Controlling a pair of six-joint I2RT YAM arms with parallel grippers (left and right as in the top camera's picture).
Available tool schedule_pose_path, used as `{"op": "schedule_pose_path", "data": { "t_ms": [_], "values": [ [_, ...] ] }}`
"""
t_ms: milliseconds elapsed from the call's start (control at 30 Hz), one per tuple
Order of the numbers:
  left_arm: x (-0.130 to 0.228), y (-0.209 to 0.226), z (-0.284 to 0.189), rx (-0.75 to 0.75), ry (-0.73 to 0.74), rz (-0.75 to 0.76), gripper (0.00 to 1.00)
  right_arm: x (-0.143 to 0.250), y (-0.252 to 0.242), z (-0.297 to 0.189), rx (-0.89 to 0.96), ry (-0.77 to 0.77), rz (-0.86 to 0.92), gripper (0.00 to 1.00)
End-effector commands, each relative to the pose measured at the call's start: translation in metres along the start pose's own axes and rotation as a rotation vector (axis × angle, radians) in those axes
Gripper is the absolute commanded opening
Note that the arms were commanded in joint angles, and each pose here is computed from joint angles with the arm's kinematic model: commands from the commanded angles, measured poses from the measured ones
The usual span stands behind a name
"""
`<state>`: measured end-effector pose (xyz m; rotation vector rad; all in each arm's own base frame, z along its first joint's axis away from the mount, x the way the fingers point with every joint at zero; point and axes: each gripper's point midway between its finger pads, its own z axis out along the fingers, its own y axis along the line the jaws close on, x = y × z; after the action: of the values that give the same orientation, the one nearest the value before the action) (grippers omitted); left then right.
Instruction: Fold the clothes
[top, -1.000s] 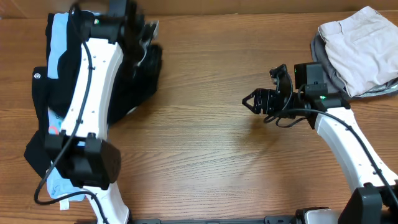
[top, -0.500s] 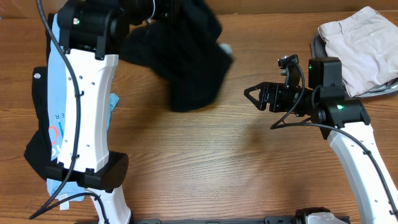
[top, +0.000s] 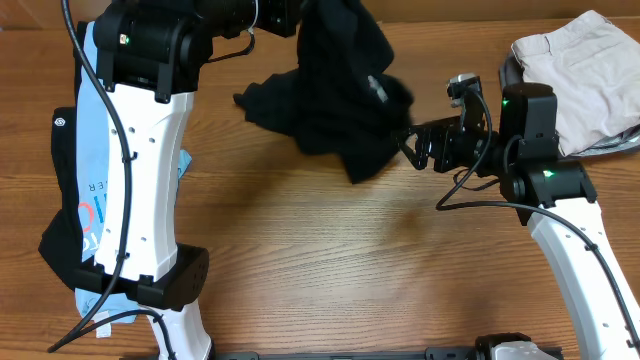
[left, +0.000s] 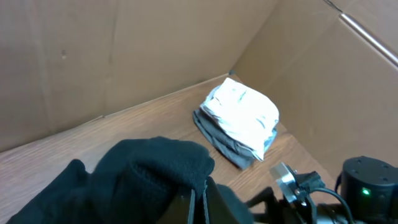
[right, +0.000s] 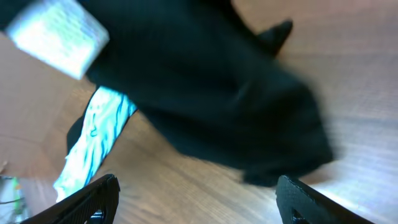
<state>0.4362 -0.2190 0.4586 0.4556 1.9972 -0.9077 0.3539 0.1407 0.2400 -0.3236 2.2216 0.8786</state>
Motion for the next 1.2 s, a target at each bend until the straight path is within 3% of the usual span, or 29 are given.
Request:
{"op": "schedule_pose_path", "data": {
  "t_ms": [0, 233, 600, 633, 700, 733, 900, 967, 1167],
  "values": [
    [-0.010, -0.026, -0.017, 0.062, -0.035, 0.025, 0.04, -0.006, -0.003, 0.008, 0.006, -0.005, -0.049, 0.84],
    [-0.010, -0.026, -0.017, 0.061, -0.035, 0.025, 0.04, 0.011, 0.017, 0.043, -0.061, 0.070, -0.095, 0.81],
    [-0.007, -0.035, -0.017, 0.112, -0.022, 0.018, 0.04, 0.009, 0.039, 0.081, -0.078, 0.048, -0.200, 0.79],
    [-0.007, -0.035, -0.017, 0.112, -0.022, 0.018, 0.04, 0.011, 0.036, 0.086, -0.064, 0.054, -0.199, 0.75],
    [-0.007, -0.035, -0.018, 0.112, -0.022, 0.018, 0.04, 0.015, 0.024, 0.095, -0.017, 0.066, -0.190, 0.57],
    [-0.007, -0.035, -0.018, 0.112, -0.021, 0.017, 0.04, 0.014, 0.014, 0.098, 0.032, 0.060, -0.165, 0.44],
    [-0.008, -0.035, -0.020, 0.110, -0.023, 0.017, 0.04, -0.006, -0.015, 0.093, 0.166, -0.014, -0.144, 0.08],
    [-0.008, -0.036, -0.021, 0.109, -0.025, 0.019, 0.04, -0.014, -0.020, 0.090, 0.176, -0.043, -0.118, 0.04],
    [-0.008, -0.035, -0.021, 0.102, -0.027, 0.020, 0.04, -0.025, -0.013, 0.081, 0.143, -0.073, -0.104, 0.04]
  ]
}}
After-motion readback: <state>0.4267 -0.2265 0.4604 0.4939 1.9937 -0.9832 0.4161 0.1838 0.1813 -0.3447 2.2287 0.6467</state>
